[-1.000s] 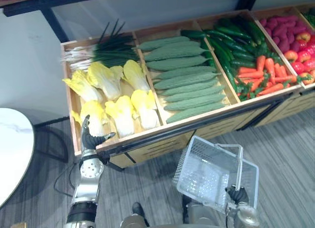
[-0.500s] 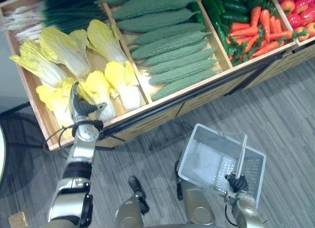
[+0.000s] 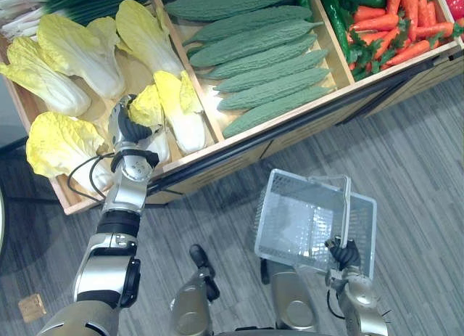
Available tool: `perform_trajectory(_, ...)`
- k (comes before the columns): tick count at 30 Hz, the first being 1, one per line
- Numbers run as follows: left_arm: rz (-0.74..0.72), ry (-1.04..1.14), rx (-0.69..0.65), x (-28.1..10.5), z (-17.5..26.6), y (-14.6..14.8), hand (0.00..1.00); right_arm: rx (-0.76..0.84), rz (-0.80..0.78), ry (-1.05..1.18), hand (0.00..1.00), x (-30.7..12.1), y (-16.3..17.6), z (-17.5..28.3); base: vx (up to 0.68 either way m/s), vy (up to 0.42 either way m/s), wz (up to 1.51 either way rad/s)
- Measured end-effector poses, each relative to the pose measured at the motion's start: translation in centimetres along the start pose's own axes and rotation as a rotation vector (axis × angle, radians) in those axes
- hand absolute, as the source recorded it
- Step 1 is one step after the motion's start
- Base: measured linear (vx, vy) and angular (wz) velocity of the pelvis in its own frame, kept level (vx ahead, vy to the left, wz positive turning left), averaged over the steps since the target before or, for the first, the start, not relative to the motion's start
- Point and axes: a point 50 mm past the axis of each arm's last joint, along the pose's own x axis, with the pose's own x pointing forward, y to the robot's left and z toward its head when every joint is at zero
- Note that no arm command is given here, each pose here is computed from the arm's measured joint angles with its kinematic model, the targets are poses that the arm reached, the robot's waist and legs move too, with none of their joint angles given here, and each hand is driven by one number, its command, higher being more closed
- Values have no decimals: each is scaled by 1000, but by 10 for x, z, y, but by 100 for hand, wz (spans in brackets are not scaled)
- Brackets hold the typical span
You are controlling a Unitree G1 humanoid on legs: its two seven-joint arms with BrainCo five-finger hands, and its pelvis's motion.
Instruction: Pick vegetable in the basket
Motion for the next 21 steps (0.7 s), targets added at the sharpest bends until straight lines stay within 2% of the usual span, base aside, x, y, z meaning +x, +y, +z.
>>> perform_trajectory(7, 54, 71, -95, -2, -17, 17, 100, 26, -76, -77, 100, 3, -17, 18, 25, -2, 0)
perform_trajectory(12, 72, -13, -145, -27, -11, 22, 100, 32, -129, -68, 100, 3, -27, 16, 36, 0, 6)
perform_trajectory(21, 124, -160, -337, -84, 16, 19, 100, 20, -192, -1, 100, -2, -44, 0, 2, 8, 10)
